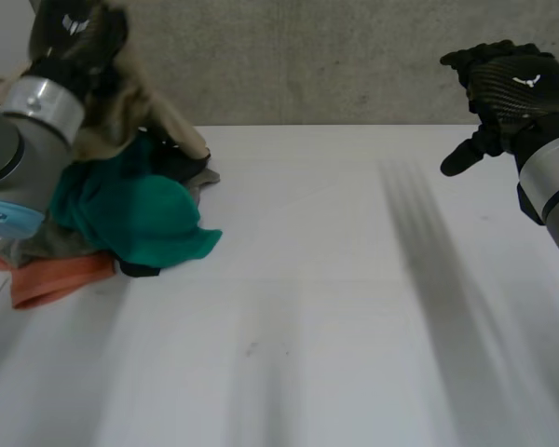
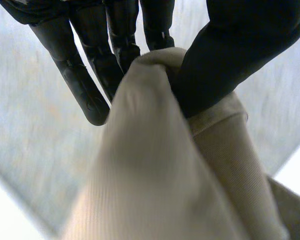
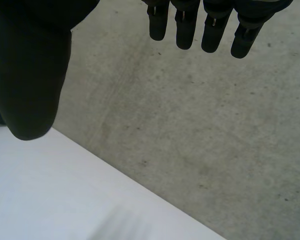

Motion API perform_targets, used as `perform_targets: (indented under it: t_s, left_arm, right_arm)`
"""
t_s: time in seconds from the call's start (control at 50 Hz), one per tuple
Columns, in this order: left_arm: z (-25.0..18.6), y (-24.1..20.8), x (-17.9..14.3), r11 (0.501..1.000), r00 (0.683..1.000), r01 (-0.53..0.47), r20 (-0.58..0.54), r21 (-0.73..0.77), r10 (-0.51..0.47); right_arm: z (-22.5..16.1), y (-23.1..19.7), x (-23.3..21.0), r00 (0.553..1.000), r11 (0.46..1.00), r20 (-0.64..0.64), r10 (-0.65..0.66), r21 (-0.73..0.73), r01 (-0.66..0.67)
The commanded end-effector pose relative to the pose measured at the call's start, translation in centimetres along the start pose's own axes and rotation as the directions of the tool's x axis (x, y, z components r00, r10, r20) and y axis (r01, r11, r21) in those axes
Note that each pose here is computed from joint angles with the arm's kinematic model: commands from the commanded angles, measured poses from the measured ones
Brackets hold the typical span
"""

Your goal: Fold the laundry.

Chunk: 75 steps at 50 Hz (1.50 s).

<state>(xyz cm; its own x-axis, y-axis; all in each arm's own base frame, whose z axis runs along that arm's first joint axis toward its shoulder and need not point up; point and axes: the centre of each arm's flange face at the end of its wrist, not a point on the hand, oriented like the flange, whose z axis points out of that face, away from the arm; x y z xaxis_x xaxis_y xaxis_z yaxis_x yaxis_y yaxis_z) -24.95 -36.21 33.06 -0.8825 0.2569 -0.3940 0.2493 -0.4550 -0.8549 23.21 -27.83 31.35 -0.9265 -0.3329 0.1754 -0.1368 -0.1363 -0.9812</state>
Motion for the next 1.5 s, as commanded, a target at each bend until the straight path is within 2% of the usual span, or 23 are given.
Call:
perform_targets:
  t_s: [0.02,0.1,0.14,0.24,0.34,0.44,0.5,0.58,0.64,0.7,0.74,0.76,0.82,0.9,1.0,1.14,1.28,1.44,1.5]
  left_arm:
    - [-4.1,-7.3,9.2,0.965,0.945,0.244,-0.247,0.092,-0.215]
    - [-6.5,-5.6,15.6,0.962,0.888,0.273,-0.383,-0.005,-0.254]
    - [-6.9,-4.6,17.0,0.962,0.875,0.27,-0.407,-0.04,-0.262]
    - [-7.9,0.2,19.4,0.96,0.862,0.204,-0.43,-0.189,-0.268]
    - [-9.2,0.8,19.7,0.962,0.863,0.129,-0.451,-0.242,-0.229]
    - [-10.2,-1.5,17.3,0.958,0.869,0.112,-0.441,-0.264,-0.223]
    - [-11.0,-2.5,15.1,0.957,0.883,0.109,-0.416,-0.268,-0.217]
    - [-11.2,-2.0,12.4,0.956,0.911,0.096,-0.362,-0.278,-0.196]
    - [-11.2,-0.9,11.2,0.951,0.926,0.086,-0.328,-0.297,-0.186]
    - [-10.7,1.1,10.8,0.942,0.935,0.071,-0.307,-0.329,-0.178]
    - [-10.5,3.0,11.0,0.927,0.936,0.048,-0.307,-0.373,-0.172]
    - [-10.2,5.3,11.1,0.911,0.938,0.015,-0.309,-0.412,-0.155]
    - [-9.8,8.0,10.9,0.891,0.94,-0.045,-0.32,-0.452,-0.115]
    - [-9.4,11.2,10.4,0.862,0.931,-0.17,-0.364,-0.478,-0.018]
    - [-9.3,13.6,10.7,0.837,0.92,-0.226,-0.392,-0.498,0.015]
    - [-9.5,15.1,11.0,0.822,0.917,-0.23,-0.399,-0.521,0.004]
    - [-9.3,15.0,11.5,0.833,0.917,-0.219,-0.398,-0.509,-0.002]
    - [-7.1,13.9,10.7,0.877,0.954,-0.149,-0.3,-0.457,0.006]
    - [-5.5,12.2,9.5,0.903,0.976,-0.128,-0.213,-0.41,0.042]
  right_arm:
    - [0.3,-0.2,1.1,0.999,1.0,-0.032,-0.003,0.005,0.003]
    - [0.3,-0.2,1.3,0.999,1.0,-0.039,-0.004,0.006,0.004]
    - [0.4,-0.2,1.5,0.999,1.0,-0.045,-0.004,0.005,0.005]
    - [0.5,0.0,2.0,0.998,1.0,-0.058,-0.007,-0.001,0.007]
    - [0.5,0.1,2.0,0.998,1.0,-0.056,-0.03,-0.008,0.029]
    - [0.3,0.2,1.6,0.995,0.996,-0.041,-0.086,-0.031,0.085]
    - [0.0,0.3,1.5,0.991,0.99,-0.025,-0.131,-0.065,0.129]
    - [-0.9,1.4,0.9,0.973,0.959,0.066,-0.222,-0.168,0.23]
    - [-2.3,3.1,-0.6,0.943,0.916,0.202,-0.264,-0.255,0.311]
    - [-4.5,4.7,-3.2,0.905,0.881,0.351,-0.239,-0.313,0.354]
    - [-5.9,5.7,-5.1,0.882,0.87,0.42,-0.215,-0.327,0.368]
    - [-6.3,6.0,-5.7,0.875,0.87,0.437,-0.21,-0.324,0.371]
    - [-7.8,7.0,-7.7,0.862,0.88,0.478,-0.169,-0.322,0.351]
    - [-9.0,9.0,-9.4,0.864,0.889,0.495,-0.092,-0.35,0.295]
    - [-10.0,11.4,-10.8,0.864,0.887,0.5,-0.058,-0.372,0.275]
    - [-9.8,12.2,-10.6,0.891,0.892,0.442,-0.097,-0.359,0.276]
    - [-9.2,12.1,-10.2,0.902,0.897,0.419,-0.105,-0.351,0.267]
    - [-8.8,11.3,-9.9,0.91,0.909,0.399,-0.112,-0.329,0.256]
    - [-8.2,10.9,-9.1,0.923,0.912,0.367,-0.117,-0.327,0.246]
